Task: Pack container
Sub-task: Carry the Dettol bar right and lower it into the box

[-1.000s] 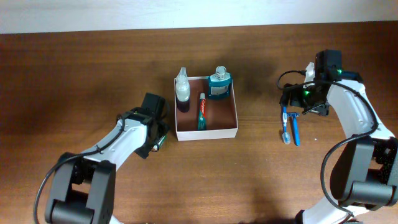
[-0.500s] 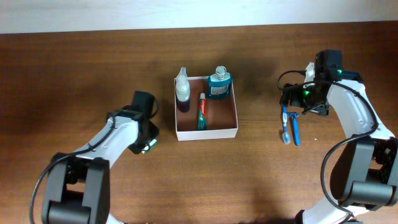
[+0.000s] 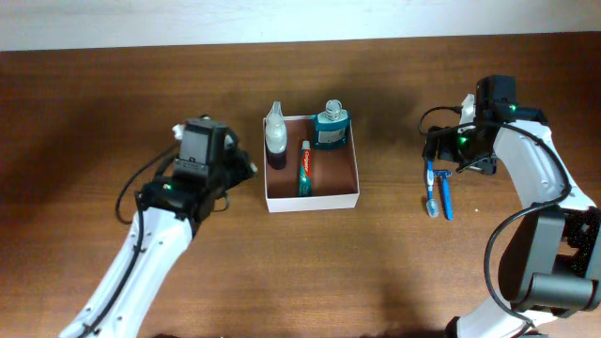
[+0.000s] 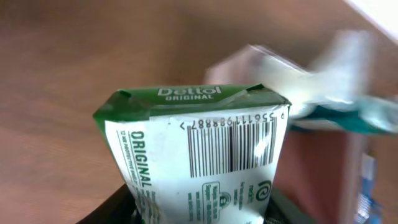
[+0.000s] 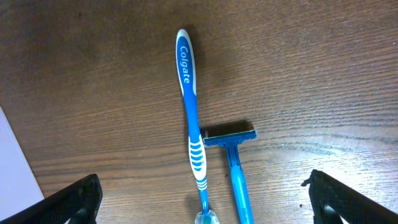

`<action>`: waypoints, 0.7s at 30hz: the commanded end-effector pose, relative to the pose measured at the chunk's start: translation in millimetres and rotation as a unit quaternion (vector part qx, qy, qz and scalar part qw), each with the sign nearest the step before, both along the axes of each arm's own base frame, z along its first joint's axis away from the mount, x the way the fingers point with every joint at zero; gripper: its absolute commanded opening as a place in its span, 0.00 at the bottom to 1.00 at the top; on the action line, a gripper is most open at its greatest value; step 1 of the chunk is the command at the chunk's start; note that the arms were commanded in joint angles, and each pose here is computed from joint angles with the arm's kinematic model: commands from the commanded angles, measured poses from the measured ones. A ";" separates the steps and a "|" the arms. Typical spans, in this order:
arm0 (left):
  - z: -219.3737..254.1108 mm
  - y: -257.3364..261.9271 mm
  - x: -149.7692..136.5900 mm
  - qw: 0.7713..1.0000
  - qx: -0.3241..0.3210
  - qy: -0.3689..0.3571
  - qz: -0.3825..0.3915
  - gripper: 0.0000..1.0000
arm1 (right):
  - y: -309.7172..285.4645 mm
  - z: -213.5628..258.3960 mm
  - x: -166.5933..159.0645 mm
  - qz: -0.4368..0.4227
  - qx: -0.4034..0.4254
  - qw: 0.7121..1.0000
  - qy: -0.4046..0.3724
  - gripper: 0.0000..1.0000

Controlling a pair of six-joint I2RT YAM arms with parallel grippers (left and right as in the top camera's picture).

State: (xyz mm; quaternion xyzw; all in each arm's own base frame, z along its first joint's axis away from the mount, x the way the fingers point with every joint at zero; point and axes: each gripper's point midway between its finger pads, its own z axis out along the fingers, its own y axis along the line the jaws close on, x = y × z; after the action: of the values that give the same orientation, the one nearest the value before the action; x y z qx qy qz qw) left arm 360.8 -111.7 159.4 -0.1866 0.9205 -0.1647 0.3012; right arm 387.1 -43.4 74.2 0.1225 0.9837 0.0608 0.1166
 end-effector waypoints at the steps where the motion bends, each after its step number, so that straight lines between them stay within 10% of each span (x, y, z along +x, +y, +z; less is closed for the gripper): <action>1: 29.3 -43.0 -2.2 0.996 -0.020 -0.051 -0.073 0.20 | -2.1 11.5 3.7 0.003 -0.007 1.000 -0.016 0.98; 21: -30.5 -130.9 14.7 0.988 -0.002 -0.056 -0.147 0.20 | -2.1 11.5 3.7 0.003 -0.007 1.000 -0.016 0.99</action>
State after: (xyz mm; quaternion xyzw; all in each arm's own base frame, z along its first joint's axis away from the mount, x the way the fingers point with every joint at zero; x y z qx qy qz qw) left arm 369.2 -238.7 130.6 -0.0472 0.9197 -0.2245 0.3187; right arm 387.1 -43.5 74.2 0.1225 0.9837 0.0606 0.1166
